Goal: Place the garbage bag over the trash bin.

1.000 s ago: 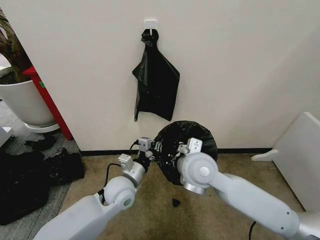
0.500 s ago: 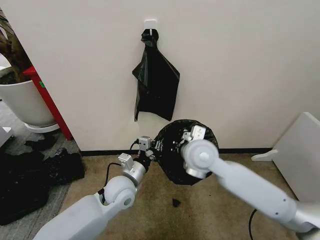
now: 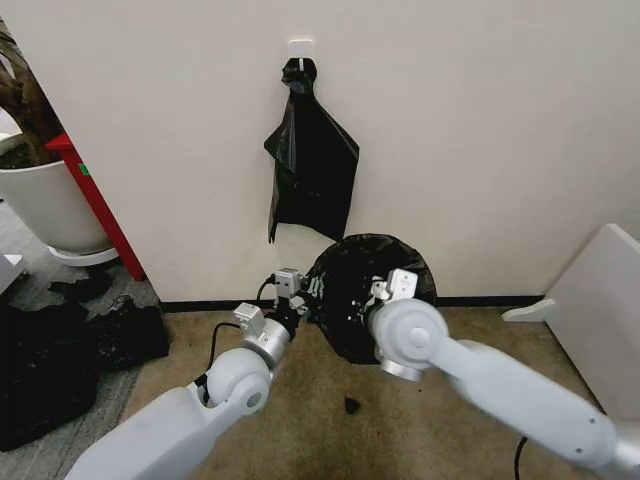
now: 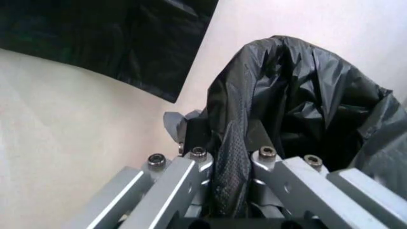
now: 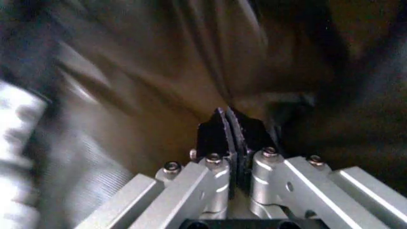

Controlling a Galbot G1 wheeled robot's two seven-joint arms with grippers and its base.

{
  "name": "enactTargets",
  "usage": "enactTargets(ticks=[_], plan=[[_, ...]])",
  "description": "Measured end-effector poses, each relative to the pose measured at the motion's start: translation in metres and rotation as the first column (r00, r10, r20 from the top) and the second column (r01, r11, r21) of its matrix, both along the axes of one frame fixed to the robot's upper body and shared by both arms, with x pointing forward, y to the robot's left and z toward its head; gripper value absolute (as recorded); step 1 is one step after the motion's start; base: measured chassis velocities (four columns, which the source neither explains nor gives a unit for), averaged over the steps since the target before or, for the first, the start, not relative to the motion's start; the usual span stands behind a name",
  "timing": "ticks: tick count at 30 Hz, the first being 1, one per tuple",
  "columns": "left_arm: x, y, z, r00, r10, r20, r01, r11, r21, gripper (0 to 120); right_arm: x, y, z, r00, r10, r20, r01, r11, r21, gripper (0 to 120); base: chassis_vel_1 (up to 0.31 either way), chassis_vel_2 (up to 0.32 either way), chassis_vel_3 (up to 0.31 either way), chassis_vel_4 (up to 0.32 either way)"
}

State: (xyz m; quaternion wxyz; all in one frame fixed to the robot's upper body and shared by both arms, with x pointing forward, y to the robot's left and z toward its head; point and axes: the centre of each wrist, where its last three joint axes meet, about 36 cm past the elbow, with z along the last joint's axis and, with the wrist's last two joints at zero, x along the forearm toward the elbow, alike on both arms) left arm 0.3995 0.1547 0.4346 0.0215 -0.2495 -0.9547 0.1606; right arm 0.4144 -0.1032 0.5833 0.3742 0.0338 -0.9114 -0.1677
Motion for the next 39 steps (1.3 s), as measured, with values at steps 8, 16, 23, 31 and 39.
enactTargets(ticks=[8, 16, 23, 31, 39], plan=[[-0.001, -0.002, 0.005, 1.0, -0.008, 0.005, 0.008, 1.0, -0.007, 4, 0.034, 0.013, -0.036, 0.998, -0.048, -0.035, 0.047, 0.998, -0.039, 0, 0.0, 0.0, 0.0, 0.0], [-0.003, -0.001, 0.01, 1.0, -0.011, 0.006, 0.011, 1.0, -0.016, 4, 0.062, 0.006, -0.079, 0.989, -0.129, -0.076, 0.121, 0.987, -0.103, 0, 0.0, 0.0, 0.0, 0.0], [0.0, -0.001, 0.006, 1.0, -0.005, 0.001, 0.005, 1.0, -0.013, 4, 0.038, 0.008, -0.04, 0.996, -0.076, -0.045, 0.074, 0.997, -0.034, 0, 0.0, 0.0, 0.0, 0.0], [-0.001, -0.002, 0.006, 1.0, -0.01, 0.0, 0.01, 1.0, -0.015, 4, 0.053, 0.019, -0.029, 0.996, -0.082, -0.047, 0.082, 0.997, 0.002, 0, 0.0, 0.0, 0.0, 0.0], [-0.005, 0.001, 0.012, 1.0, -0.016, 0.007, 0.017, 1.0, -0.024, 4, 0.086, 0.017, -0.067, 0.977, -0.164, -0.135, 0.165, 0.986, -0.002, 0, 0.0, 0.0, 0.0, 0.0]])
